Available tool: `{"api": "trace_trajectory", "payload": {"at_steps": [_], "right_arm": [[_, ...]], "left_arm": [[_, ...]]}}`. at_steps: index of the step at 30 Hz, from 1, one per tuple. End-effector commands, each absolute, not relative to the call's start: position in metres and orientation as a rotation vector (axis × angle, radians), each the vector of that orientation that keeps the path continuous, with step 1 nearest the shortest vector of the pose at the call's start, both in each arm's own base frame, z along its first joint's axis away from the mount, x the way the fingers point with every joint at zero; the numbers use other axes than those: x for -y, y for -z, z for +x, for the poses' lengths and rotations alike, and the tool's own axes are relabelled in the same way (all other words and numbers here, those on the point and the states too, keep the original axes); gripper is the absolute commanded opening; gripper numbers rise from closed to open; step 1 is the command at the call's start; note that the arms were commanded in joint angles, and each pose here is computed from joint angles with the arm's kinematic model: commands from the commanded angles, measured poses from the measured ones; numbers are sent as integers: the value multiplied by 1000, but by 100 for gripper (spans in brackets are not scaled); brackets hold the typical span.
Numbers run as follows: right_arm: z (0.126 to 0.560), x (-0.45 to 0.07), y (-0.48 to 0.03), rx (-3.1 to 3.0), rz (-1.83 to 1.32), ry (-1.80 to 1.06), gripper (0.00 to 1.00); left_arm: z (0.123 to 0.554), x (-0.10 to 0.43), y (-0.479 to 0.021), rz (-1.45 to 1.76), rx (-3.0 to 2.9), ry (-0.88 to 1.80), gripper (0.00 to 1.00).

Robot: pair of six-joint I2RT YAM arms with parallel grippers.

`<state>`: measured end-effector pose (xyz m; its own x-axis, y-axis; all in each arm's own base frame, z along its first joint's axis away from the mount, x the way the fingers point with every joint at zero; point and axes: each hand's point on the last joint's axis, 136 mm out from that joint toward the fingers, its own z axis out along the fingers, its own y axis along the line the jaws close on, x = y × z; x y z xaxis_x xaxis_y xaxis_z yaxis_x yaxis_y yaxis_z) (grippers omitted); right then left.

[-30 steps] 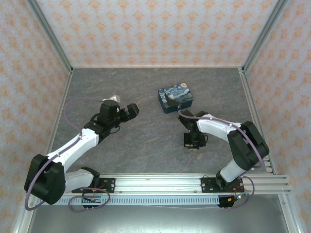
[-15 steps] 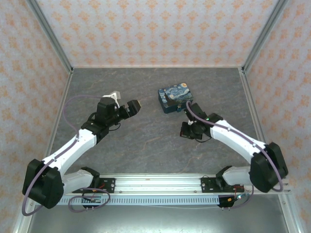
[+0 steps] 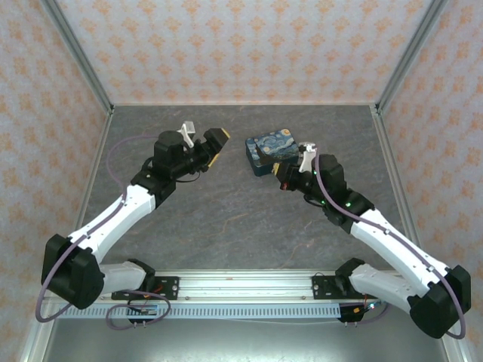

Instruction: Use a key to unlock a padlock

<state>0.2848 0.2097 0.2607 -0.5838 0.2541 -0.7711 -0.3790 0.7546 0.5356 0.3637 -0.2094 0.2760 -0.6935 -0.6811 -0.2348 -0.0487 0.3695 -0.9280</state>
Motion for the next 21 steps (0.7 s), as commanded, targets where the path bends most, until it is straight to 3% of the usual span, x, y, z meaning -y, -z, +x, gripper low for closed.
{"api": "trace_trajectory", "payload": {"at_steps": [1,11,21], "right_arm": [[297,-209,-297,-1805,-222,-737,0],[311,-232,-322,-1681,-330,-719,0],[311,-258,-321,-1650,-371,-813,0]], "left_arm": [[359,222,-275,-923,-2079,1508,90],[358,252,-282,-1360,-1974,1791,78],[355,271,-304,-1461,-1922,1916,69]]}}
